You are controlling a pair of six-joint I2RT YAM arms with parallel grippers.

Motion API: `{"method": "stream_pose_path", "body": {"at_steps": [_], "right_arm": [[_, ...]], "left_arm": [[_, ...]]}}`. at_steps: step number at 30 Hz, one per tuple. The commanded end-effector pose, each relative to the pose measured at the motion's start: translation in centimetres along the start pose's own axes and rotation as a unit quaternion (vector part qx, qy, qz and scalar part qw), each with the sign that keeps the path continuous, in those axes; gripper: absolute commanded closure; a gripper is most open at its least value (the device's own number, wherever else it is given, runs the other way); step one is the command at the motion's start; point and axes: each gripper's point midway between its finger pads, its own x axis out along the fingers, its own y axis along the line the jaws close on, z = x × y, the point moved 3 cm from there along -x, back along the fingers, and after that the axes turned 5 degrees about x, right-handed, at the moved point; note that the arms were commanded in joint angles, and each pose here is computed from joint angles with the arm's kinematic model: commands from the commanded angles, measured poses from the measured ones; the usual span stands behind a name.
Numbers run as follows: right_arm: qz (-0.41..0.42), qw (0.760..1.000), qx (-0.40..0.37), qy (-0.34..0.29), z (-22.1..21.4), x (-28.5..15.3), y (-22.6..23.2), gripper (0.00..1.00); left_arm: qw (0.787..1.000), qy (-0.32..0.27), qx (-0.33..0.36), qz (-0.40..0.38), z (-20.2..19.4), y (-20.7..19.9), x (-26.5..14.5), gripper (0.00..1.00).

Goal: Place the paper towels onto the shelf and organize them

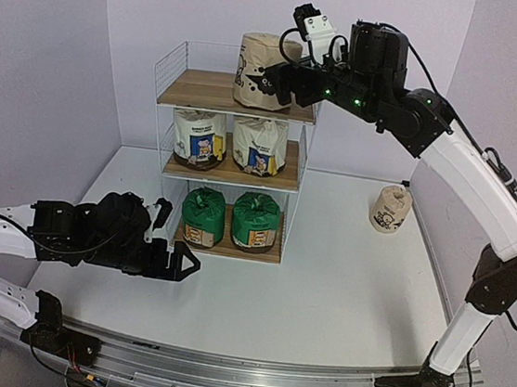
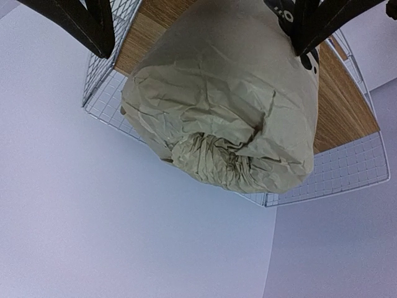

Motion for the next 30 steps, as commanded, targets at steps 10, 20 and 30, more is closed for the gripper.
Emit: {"method": "stream_pose_path", "body": {"at_steps": [10, 20, 30], "right_arm": [[-0.026, 0.999, -0.008, -0.038, 2.5, -1.7, -1.7, 0.04], [0.104, 0.991, 0.041, -0.072, 4.3, -6.3, 0.2, 0.03], [0.131, 0.982, 0.117, -0.064, 3.5, -10.7, -0.6, 0.03]], "left_arm": [[1.0, -0.004, 0.009, -0.019, 0.4, -0.7, 0.0, 0.0], [1.0, -0.009, 0.007, -0.023, 0.4, -0.6, -0.5, 0.0], [1.0, -0.012, 0.013, -0.025, 0.6, -0.7, -0.6, 0.0]]}}
